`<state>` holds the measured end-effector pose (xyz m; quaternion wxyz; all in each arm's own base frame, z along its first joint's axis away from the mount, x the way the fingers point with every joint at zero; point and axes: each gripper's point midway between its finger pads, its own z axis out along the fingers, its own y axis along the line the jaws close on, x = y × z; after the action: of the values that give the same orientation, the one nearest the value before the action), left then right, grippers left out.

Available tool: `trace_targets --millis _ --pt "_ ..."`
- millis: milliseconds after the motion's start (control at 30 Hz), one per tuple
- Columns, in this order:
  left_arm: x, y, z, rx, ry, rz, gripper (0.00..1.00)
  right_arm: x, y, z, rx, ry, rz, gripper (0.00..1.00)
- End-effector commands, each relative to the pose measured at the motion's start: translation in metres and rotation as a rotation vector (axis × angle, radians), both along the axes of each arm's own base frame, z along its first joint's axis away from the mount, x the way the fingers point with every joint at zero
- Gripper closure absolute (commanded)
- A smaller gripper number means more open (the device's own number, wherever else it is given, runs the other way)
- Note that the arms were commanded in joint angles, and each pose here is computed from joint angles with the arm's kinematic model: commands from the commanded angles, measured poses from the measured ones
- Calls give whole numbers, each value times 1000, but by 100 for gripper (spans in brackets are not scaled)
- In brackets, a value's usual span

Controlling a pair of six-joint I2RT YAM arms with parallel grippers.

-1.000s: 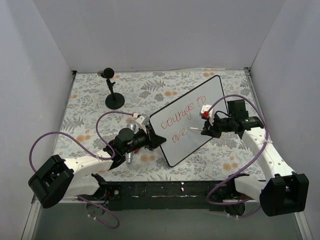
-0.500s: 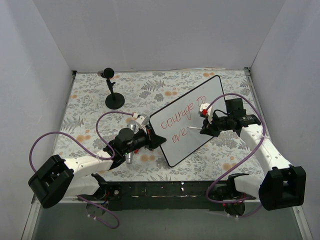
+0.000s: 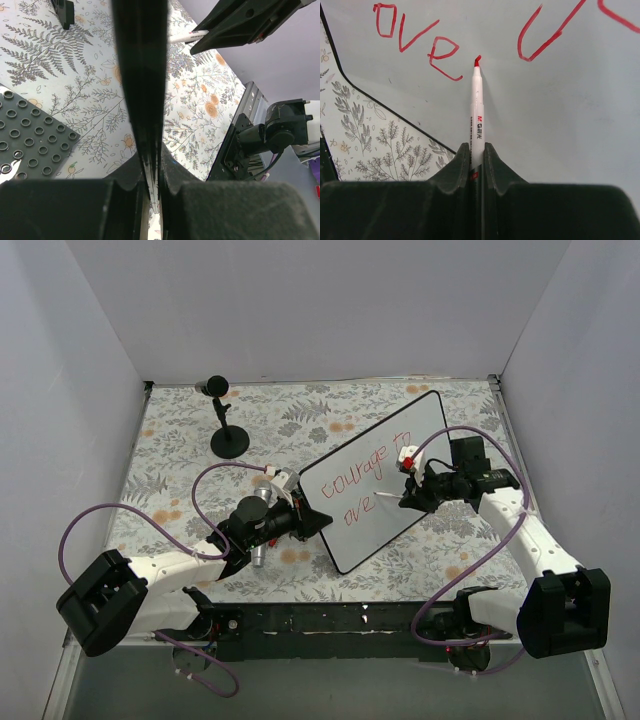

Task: Write a sentence on the whiteboard

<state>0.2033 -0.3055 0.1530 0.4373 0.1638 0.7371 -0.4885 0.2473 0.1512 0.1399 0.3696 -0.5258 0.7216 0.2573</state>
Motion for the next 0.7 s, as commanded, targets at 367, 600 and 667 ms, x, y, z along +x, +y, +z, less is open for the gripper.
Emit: trace_targets --millis 367,600,667 --pt "-8 -2 1 11 -37 -49 100 -13 -11 -26 -64 24 6 99" --pt "-8 -2 0 13 -35 -49 100 0 -3 -4 -23 -9 5 99" --pt "-8 -2 0 13 -35 -49 100 6 -1 1 -18 -19 0 99"
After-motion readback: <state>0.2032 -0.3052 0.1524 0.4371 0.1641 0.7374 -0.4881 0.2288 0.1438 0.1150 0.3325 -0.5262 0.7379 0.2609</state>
